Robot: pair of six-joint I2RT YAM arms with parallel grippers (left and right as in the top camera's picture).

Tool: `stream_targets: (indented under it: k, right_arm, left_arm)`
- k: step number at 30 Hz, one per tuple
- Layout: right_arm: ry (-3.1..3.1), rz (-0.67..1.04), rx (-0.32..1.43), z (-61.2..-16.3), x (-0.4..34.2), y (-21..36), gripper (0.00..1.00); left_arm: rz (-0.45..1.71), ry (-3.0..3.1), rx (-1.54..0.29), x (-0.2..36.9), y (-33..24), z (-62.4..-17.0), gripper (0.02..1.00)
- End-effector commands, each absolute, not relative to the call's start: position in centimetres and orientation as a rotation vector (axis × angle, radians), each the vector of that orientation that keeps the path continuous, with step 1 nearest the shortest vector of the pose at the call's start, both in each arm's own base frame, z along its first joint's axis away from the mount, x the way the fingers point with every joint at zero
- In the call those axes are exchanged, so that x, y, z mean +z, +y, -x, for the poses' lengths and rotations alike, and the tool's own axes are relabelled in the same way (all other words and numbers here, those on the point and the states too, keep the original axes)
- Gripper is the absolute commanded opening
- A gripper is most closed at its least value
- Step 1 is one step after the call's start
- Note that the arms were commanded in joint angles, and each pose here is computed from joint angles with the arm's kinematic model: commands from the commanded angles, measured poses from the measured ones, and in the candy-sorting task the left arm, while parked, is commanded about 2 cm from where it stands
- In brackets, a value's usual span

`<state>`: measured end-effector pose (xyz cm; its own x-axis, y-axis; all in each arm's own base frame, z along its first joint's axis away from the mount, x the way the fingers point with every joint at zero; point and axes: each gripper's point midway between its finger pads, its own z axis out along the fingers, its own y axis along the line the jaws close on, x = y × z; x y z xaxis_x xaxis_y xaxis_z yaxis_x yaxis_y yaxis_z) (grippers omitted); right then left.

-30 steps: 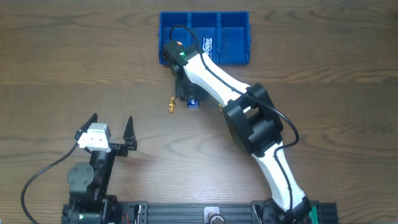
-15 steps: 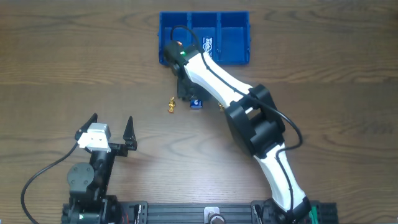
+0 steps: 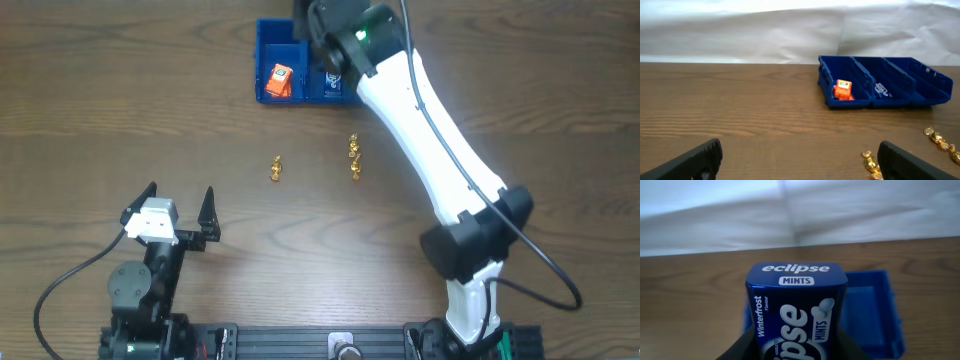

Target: Sort Candies Into Trays

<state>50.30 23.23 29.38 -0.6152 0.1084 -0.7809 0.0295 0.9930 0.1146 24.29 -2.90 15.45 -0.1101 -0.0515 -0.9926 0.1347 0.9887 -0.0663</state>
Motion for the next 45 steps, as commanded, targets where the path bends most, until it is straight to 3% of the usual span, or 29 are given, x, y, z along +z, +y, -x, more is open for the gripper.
stream_targets:
  k: [1,8,18,20,22,23,25,34,37,42,45]
  right_arm:
    - [2.361,-0.037,-0.061,-52.6,20.9,22.4,0.165]
    - [2.476,-0.026,-0.06,-54.1,14.0,22.2,0.165]
    - [2.491,-0.029,-0.037,-54.6,12.8,22.2,0.167]
    - [2.493,-0.029,-0.038,-54.7,12.5,22.3,0.22]
    - [2.496,-0.027,-0.04,-54.7,12.1,22.4,0.364]
    - [2.498,-0.027,-0.041,-54.7,12.0,22.4,0.678]
    - [2.501,-0.026,-0.044,-54.7,11.9,22.3,1.0]
    - [2.504,-0.025,-0.045,-54.6,11.9,22.3,1.0]
    - [2.511,-0.019,-0.048,-54.0,13.5,22.3,1.0]
    - [2.566,0.022,-0.04,-49.1,18.4,24.2,1.0]
    - [2.642,0.011,-0.049,-45.0,18.9,25.6,1.0]
  left_arm:
    - [-0.08,1.722,-0.155,13.8,-3.0,-24.2,0.998]
    - [-0.08,1.721,-0.155,13.8,-3.0,-24.2,0.998]
    - [-0.08,1.721,-0.154,13.8,-3.0,-24.2,0.998]
    - [-0.08,1.721,-0.154,13.8,-3.0,-24.2,0.998]
    - [-0.08,1.721,-0.155,13.8,-3.0,-24.2,0.998]
    - [-0.08,1.721,-0.154,13.8,-3.0,-24.2,0.998]
    - [-0.08,1.722,-0.155,13.8,-3.0,-24.2,0.998]
    - [-0.08,1.721,-0.154,13.8,-3.0,-24.2,0.998]
    - [-0.08,1.722,-0.154,13.8,-3.0,-24.2,0.998]
    - [-0.08,1.722,-0.154,13.8,-3.0,-24.2,0.998]
    - [-0.08,1.722,-0.155,13.8,-3.0,-24.2,0.996]
